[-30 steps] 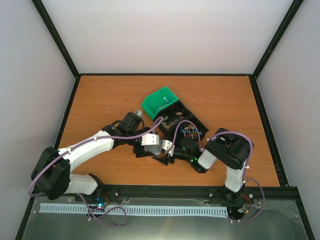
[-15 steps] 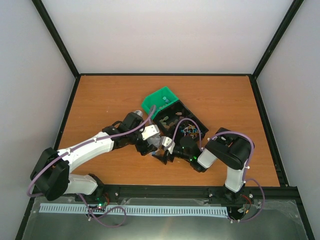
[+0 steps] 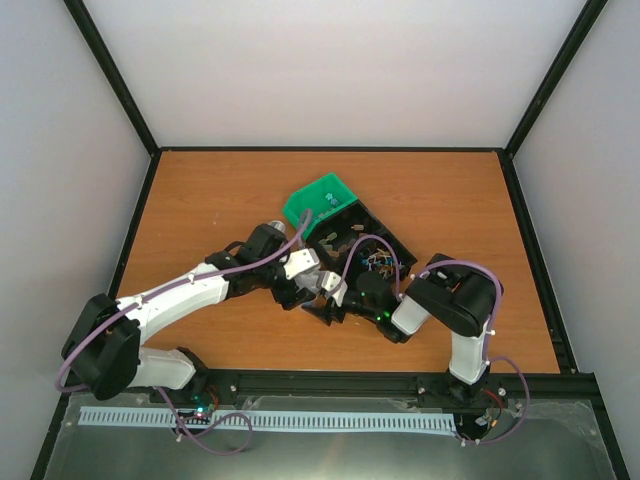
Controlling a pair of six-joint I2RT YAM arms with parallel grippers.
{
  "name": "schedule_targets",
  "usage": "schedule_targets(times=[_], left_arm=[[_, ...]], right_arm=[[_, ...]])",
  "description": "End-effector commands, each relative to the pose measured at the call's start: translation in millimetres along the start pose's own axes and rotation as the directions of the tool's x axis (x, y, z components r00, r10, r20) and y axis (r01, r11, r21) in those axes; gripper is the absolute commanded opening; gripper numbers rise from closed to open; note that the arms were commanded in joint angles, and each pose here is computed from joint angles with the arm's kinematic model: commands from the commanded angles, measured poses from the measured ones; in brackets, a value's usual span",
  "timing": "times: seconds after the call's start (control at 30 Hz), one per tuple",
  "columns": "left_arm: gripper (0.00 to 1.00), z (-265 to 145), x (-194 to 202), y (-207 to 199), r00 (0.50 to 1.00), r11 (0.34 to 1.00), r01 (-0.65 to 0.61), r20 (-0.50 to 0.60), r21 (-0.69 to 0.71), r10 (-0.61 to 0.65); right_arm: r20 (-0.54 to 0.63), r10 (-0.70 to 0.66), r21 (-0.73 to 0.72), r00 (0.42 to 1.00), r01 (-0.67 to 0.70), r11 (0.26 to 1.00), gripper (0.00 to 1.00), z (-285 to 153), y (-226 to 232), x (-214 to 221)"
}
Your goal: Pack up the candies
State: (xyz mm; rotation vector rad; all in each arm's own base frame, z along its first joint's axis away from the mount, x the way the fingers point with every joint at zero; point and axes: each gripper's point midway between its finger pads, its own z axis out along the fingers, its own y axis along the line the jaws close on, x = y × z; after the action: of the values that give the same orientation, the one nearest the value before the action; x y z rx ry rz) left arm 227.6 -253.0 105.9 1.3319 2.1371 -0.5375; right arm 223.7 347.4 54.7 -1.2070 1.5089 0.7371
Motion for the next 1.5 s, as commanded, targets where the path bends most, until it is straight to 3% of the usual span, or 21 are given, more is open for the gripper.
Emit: schedule_targets(times=[0.0, 0.2, 0.37, 0.47, 0.53, 0.57, 0.67, 0.8, 0.97, 1.17, 1.33, 1.47], left_arm=[[0.73, 5, 37, -26, 0.992, 0.993, -0.01, -0.122, 0.116, 0.024], [0.74, -2, 53, -38, 0.96, 0.952, -0.224, -0.12, 0.209, 0.253], [0.74, -11, 68, -46, 0.854, 0.816, -0.458, -0.08, 0.352, 0.514], [0.74, -15, 79, -47, 0.787, 0.728, -0.532, -0.067, 0.432, 0.614], [0.74, -11, 73, -40, 0.804, 0.752, -0.507, -0.083, 0.422, 0.589], [0.74, -7, 67, -36, 0.837, 0.79, -0.459, -0.099, 0.405, 0.537], [0.73, 4, 49, -20, 0.93, 0.91, -0.276, -0.151, 0.31, 0.334], [0.75, 6, 29, -5, 0.986, 0.98, -0.105, -0.114, 0.167, 0.125], [0.76, 8, 20, 11, 0.996, 0.999, 0.018, -0.086, 0.043, -0.015], [0.76, 11, 15, 12, 0.997, 0.999, 0.041, -0.068, -0.021, -0.042], [0.76, 9, 20, -9, 0.997, 0.998, 0.006, -0.079, 0.064, -0.001], [0.76, 3, 37, -28, 0.988, 0.982, -0.091, -0.111, 0.163, 0.11]], right_arm=[[0.014, -0.022, 0.026, 1.0, 0.021, 0.999, 0.76, -4, -2, -1], [0.026, -0.034, -0.011, 0.999, 0.035, 0.999, 0.71, -9, 5, -3], [0.031, -0.053, -0.046, 0.998, 0.055, 0.997, 0.68, -13, 6, -1], [0.03, -0.057, -0.063, 0.998, 0.059, 0.996, 0.67, -14, 4, 0], [0.03, -0.065, -0.053, 0.997, 0.066, 0.996, 0.7, -15, 1, -1], [0.031, -0.069, -0.044, 0.997, 0.071, 0.997, 0.75, -15, -1, -2], [0.036, -0.07, -0.008, 0.997, 0.07, 0.998, 0.98, -17, -7, -6], [0.045, -0.06, 0.03, 0.997, 0.059, 0.998, 1.0, -22, -10, -7], [0.035, -0.036, 0.038, 0.999, 0.034, 0.999, 1.0, -18, -9, -4], [0.033, -0.015, 0.055, 0.999, 0.013, 0.998, 1.0, -5, -10, -6], [0.021, -0.019, 0.062, 1.0, 0.018, 0.998, 0.98, 2, -12, -3], [0.011, -0.043, 0.036, 0.999, 0.043, 0.998, 0.87, -1, -7, 2]])
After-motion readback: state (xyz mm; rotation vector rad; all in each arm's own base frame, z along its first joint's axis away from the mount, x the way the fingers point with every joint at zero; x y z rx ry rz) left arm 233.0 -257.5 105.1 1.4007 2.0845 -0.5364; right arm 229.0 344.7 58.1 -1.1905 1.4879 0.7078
